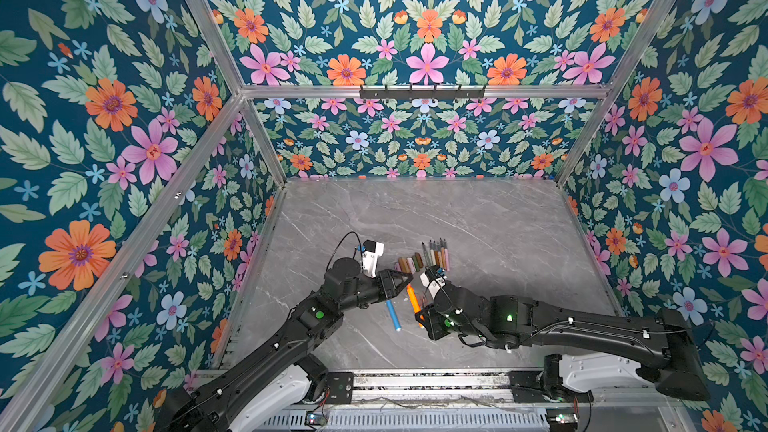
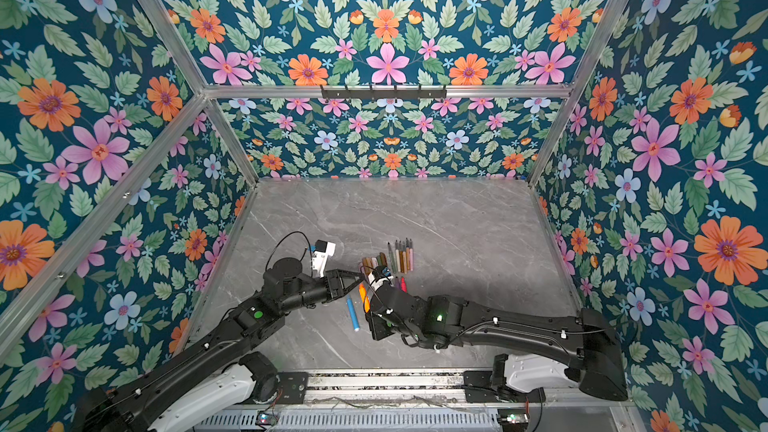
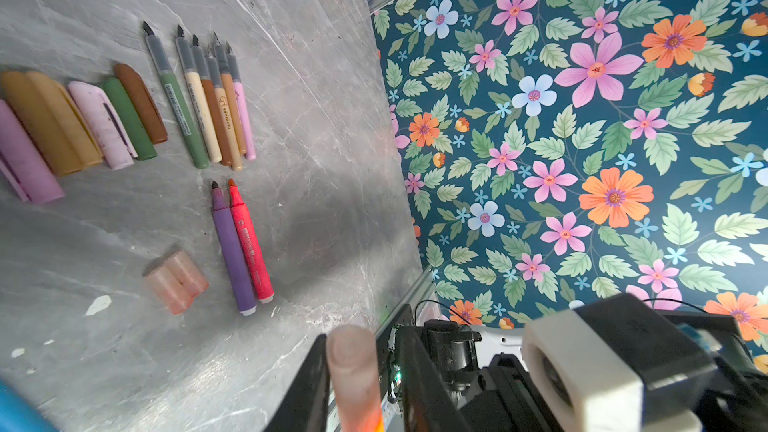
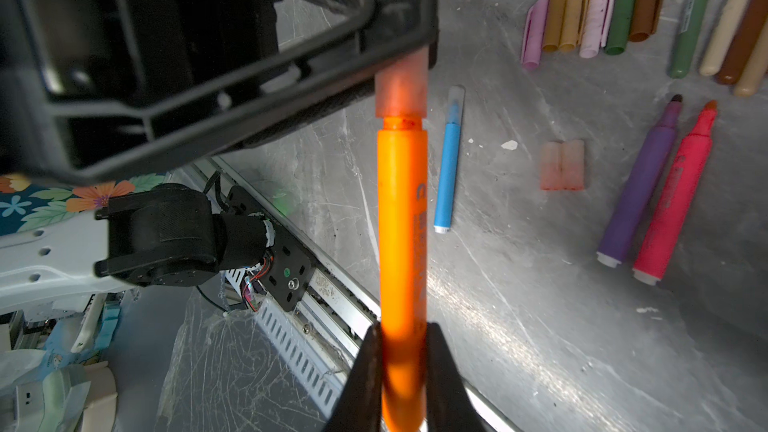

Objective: Open the pen caps
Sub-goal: 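Close the left gripper on the orange highlighter's cap while the right holds it, then pull the cap off with the left gripper while the right holds the highlighter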

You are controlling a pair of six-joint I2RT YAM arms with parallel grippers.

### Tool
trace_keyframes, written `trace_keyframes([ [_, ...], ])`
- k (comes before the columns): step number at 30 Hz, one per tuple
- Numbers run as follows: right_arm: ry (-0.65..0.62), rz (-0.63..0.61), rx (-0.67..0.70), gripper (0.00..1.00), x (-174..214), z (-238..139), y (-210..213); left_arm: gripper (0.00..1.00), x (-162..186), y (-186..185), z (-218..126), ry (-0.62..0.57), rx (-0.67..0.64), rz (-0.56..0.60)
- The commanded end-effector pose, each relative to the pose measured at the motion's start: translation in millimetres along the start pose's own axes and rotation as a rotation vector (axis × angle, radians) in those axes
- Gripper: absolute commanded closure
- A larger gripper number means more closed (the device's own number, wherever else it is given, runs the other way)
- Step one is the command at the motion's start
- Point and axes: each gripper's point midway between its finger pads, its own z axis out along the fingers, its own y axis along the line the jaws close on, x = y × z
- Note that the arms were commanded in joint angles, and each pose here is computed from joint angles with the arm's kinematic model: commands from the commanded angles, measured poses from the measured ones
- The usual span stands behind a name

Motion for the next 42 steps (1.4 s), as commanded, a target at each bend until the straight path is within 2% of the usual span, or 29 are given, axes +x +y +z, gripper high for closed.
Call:
trace_keyframes([
  [1, -0.023, -0.008, -0.011, 0.84, -5, -2, 3, 0.69, -3, -9, 1, -0.008, 0.043, 0.005],
  [4, -0.027, -0.009, -0.002, 0.84, -6, -3, 1, 0.72, -2, -7, 3, -0.001, 0.043, 0.003],
  [7, -0.029, -0.009, 0.003, 0.84, -6, -3, 0, 0.83, 0, -8, 3, 0.006, 0.052, 0.005],
  [9, -0.027, -0.009, 0.002, 0.84, -5, -3, 0, 0.95, 0, -9, 3, 0.005, 0.055, 0.007],
  [11, -0.026, -0.008, 0.004, 0.84, -5, -2, 0, 1.0, -1, -10, 2, 0.004, 0.058, 0.011],
  [13, -0.028, -0.007, 0.003, 0.8, -6, -3, 0, 1.0, -1, -11, 1, 0.002, 0.061, 0.016],
  [16, -0.035, -0.002, 0.01, 0.67, -8, -4, -1, 1.0, 0, -12, 1, 0.005, 0.067, 0.018],
  [22, -0.048, 0.014, -0.017, 0.64, -16, -6, 0, 1.0, 1, -15, 2, 0.011, 0.086, 0.016],
  [26, -0.039, 0.036, -0.044, 0.51, -24, -2, -3, 1.0, 1, -18, 3, 0.018, 0.099, 0.01],
  [31, -0.023, 0.042, -0.061, 0.52, -33, 3, -3, 1.0, 1, -19, 1, 0.011, 0.106, 0.011],
  [36, 0.004, 0.031, -0.08, 0.6, -32, 9, 5, 1.0, 1, -23, 3, 0.018, 0.12, 0.014],
  [38, 0.005, 0.038, -0.083, 0.74, -30, 10, 4, 1.0, -1, -25, 5, 0.02, 0.123, 0.018],
  [40, 0.005, 0.05, -0.087, 0.96, -28, 10, 3, 1.0, -3, -27, 5, 0.023, 0.116, 0.028],
  [41, 0.008, 0.057, -0.086, 1.0, -27, 10, 2, 1.0, -5, -28, 5, 0.019, 0.104, 0.042],
  [42, 0.015, 0.062, -0.089, 1.0, -25, 10, 2, 1.0, -8, -27, 6, 0.015, 0.083, 0.055],
])
